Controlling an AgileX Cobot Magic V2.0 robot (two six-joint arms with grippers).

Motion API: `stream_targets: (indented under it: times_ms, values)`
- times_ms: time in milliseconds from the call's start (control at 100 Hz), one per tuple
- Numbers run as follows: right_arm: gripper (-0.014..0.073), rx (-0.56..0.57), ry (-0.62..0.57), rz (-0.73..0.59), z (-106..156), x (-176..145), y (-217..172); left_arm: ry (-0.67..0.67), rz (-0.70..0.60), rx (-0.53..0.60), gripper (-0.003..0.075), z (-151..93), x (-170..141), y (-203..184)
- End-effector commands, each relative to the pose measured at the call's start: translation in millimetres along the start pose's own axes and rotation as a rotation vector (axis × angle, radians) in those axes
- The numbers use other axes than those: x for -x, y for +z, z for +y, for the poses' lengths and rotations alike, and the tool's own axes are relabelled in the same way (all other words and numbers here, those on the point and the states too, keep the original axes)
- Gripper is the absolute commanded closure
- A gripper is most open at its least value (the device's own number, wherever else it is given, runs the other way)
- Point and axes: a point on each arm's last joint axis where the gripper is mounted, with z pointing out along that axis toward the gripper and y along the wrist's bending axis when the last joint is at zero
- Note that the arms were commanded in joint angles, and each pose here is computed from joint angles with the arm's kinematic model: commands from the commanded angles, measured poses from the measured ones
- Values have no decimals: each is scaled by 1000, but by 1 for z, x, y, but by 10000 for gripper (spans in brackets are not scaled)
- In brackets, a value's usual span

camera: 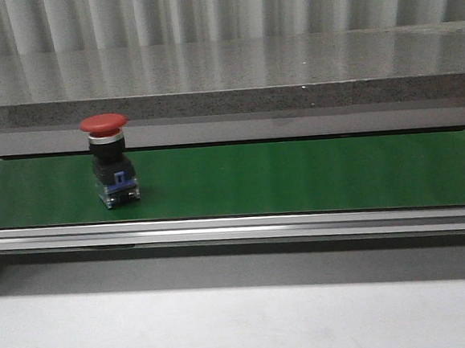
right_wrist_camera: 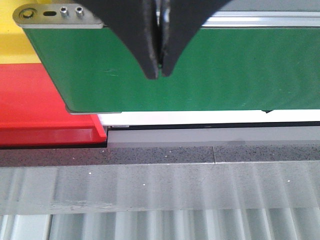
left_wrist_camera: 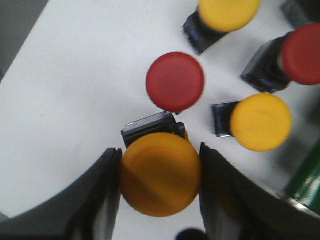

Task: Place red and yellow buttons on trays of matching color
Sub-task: 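Grasp a yellow push-button from the pile with the left gripper, then set the yellow button on the green belt and release it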

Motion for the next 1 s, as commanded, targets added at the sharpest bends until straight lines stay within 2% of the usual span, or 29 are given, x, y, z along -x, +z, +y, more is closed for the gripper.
stream_targets:
  times_ms: [0, 220, 440, 670, 850, 920, 990]
  values:
    - [660, 0, -5, -110, 0, 14, -3, 10, -127, -22, 596, -9, 3, -38]
    - [660, 0, -5, -110, 0, 14, -3, 104, -211, -77, 596, -36, -3, -85]
    - [660, 0, -5, -110, 0, 14, -3, 230, -234, -180, 596, -80, -5, -101]
    - [660, 0, -5, -110, 0, 14, -3, 303, -174, -215, 596, -109, -2, -78]
    - [660, 0, -5, -110, 0, 14, -3, 303, -121, -216, 591, -118, 8, -59]
    - [660, 0, -5, -110, 0, 14, -3, 300, -119, -236, 545, -121, 9, -57]
    - [660, 0, -5, -111, 0, 14, -3, 291, -127, -252, 439, -122, 9, -56]
